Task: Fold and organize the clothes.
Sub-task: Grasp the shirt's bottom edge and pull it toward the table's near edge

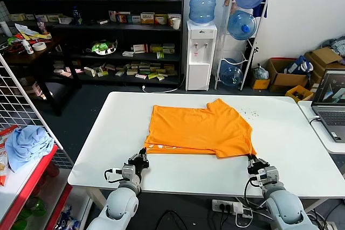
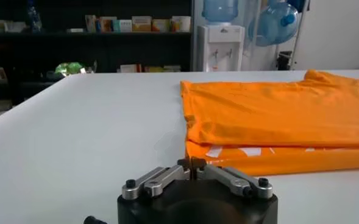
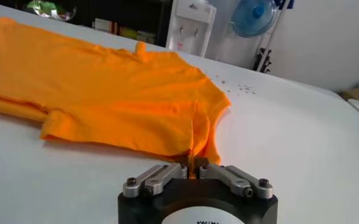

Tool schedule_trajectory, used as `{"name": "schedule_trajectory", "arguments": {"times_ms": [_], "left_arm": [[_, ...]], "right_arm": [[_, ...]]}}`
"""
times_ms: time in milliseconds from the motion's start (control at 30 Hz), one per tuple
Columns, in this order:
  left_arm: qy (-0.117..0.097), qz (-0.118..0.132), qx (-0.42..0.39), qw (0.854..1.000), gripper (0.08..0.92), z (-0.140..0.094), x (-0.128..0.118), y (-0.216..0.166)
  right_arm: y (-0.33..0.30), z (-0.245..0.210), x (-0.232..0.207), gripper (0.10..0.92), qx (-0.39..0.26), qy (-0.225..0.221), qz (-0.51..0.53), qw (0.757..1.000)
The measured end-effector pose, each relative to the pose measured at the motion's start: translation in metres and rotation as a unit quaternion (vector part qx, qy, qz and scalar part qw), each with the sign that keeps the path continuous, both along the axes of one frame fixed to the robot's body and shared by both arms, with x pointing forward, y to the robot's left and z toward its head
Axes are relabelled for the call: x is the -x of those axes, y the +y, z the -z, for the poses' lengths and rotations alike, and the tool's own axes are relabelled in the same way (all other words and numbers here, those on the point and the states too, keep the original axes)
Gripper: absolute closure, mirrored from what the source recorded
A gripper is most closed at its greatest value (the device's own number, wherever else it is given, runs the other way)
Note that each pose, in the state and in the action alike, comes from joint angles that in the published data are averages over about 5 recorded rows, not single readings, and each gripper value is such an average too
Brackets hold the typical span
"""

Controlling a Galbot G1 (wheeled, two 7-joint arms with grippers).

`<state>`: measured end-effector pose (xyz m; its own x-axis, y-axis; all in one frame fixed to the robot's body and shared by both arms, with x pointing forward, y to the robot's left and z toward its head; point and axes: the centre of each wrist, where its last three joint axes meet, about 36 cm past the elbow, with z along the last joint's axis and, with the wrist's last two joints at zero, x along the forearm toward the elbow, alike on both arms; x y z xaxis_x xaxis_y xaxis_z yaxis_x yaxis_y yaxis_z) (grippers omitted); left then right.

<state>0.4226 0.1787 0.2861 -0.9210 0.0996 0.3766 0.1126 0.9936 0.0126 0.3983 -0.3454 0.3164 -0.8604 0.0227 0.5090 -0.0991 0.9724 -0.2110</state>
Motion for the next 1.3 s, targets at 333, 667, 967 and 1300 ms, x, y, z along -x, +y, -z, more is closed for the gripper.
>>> {"name": "schedule_trajectory", "arguments": {"times_ms": [333, 667, 967, 1300], "left_arm": [[0.011, 0.005, -0.008, 1.000, 0.910, -0.008, 0.017, 0.006], [0.017, 0.017, -0.025, 0.999, 0.910, -0.022, 0.049, 0.017], [0.028, 0.026, -0.034, 0.999, 0.910, -0.034, 0.084, 0.020], [0.039, 0.035, -0.035, 0.998, 0.775, -0.046, 0.115, 0.017]], "right_arm": [[-0.001, -0.019, 0.024, 0.896, 0.015, 0.013, -0.017, 1.000], [0.005, -0.033, 0.064, 0.896, 0.029, 0.038, -0.034, 0.998], [0.017, -0.039, 0.096, 0.896, 0.036, 0.061, -0.045, 0.996], [0.018, -0.056, 0.110, 0.726, 0.040, 0.059, -0.046, 0.996]]}}
